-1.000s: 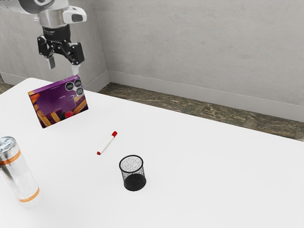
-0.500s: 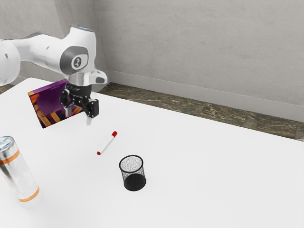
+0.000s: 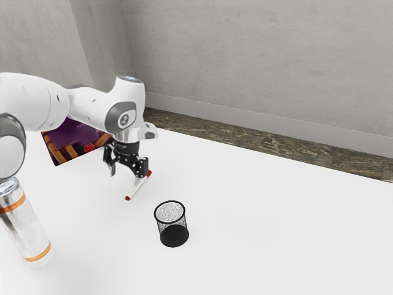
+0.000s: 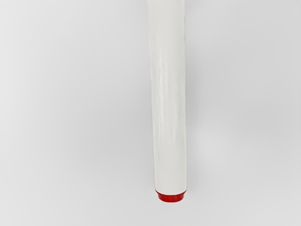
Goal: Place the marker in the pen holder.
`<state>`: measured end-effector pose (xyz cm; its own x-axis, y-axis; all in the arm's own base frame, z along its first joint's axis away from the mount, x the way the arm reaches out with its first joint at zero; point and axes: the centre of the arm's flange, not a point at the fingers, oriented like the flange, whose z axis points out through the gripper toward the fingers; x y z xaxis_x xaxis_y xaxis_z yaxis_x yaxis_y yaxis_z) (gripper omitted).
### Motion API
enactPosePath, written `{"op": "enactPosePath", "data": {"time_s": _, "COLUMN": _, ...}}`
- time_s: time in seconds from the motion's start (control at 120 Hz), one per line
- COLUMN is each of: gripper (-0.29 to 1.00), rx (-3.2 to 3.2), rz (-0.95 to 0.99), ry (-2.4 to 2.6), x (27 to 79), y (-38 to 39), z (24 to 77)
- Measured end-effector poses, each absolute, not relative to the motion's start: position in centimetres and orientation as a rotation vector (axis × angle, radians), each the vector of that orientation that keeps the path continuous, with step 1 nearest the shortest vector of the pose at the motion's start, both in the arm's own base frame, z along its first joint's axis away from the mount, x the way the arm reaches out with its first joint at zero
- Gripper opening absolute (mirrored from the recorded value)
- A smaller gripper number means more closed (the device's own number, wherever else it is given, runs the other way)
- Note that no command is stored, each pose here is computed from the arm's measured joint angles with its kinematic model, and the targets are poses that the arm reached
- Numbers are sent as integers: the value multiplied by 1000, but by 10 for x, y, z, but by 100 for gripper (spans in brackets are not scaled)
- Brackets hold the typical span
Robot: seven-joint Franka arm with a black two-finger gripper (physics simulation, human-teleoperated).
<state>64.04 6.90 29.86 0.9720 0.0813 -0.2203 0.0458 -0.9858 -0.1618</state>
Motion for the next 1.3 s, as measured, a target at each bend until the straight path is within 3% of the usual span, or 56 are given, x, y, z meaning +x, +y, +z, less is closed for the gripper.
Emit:
{"op": "enactPosePath", "data": {"time_s": 0.392, "gripper": 70, "rx": -2994, "rz": 237, "ry": -130, "x": 709, "y": 81, "z": 249}}
{"op": "enactPosePath", "data": {"time_s": 0.833, "gripper": 70, "rx": -3010, "rz": 232, "ry": -158, "x": 714, "y": 100, "z": 234}}
{"op": "enactPosePath", "data": {"time_s": 1.075, "gripper": 22, "rx": -3004, "rz": 218, "ry": -139, "x": 716, "y": 101, "z": 240}}
{"op": "enactPosePath", "data": {"time_s": 1.3, "gripper": 0, "rx": -3002, "rz": 223, "ry": -131, "x": 715, "y": 101, "z": 237}}
